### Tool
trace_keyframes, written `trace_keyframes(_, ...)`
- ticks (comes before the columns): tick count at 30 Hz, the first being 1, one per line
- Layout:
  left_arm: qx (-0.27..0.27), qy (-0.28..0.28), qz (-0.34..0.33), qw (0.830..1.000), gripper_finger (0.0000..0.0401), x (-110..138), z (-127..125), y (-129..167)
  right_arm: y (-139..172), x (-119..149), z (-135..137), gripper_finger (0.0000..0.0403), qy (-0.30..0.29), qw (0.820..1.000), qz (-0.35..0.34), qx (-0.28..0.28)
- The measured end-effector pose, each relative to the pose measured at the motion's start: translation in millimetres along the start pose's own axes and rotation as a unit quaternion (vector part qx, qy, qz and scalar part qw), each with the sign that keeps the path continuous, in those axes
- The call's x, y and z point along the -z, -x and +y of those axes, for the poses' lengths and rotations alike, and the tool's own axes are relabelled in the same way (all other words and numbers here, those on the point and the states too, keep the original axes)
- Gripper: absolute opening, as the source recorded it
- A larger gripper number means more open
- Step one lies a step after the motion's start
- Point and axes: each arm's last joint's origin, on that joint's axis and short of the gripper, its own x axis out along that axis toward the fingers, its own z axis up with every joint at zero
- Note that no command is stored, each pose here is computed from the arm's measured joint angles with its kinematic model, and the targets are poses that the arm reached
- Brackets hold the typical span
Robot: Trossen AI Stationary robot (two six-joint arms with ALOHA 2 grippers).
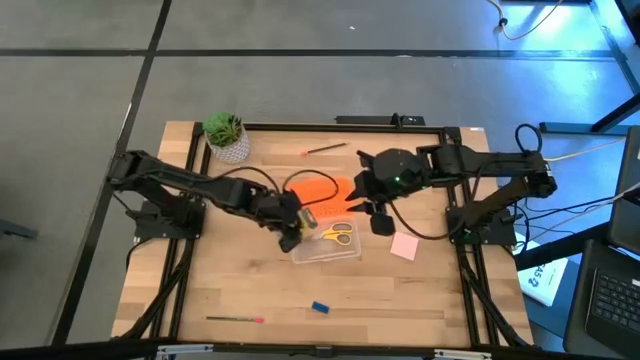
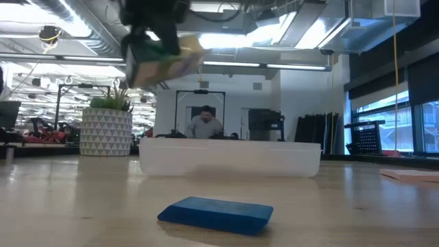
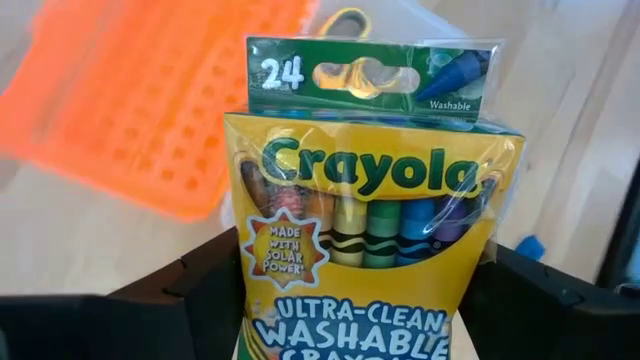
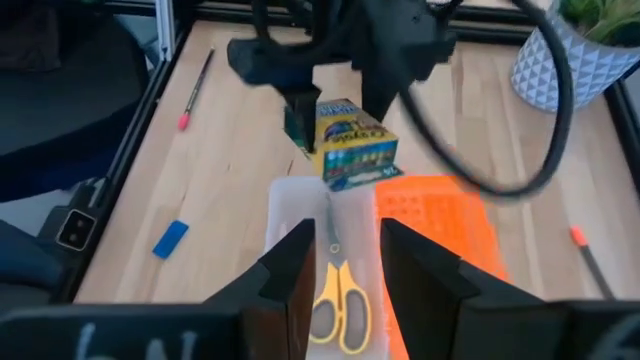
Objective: Pack school essentials
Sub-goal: Put the crayon box into the supply box
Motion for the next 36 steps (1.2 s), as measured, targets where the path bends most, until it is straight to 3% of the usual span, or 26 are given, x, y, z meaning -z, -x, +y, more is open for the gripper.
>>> trace_keyframes(5,0.025,-0.074,-0.029,0.997,0.0289,-15,-18,-25,2,2,0,0.0117,-0.014,1.000,0.008,0.000)
trace_keyframes(11,0.016,-0.145,-0.019,0.989,0.0289,-21,-29,-48,2,4,0,0.0116,-0.014,1.000,0.020,0.000)
trace_keyframes(25,-0.027,-0.174,0.027,0.984,0.0289,-9,-28,-94,3,5,0,0.0116,-0.013,1.000,0.026,0.001)
trace_keyframes(36,-0.039,-0.190,0.037,0.980,0.0289,-4,-28,-106,2,6,0,0.0116,-0.013,0.999,0.030,0.001)
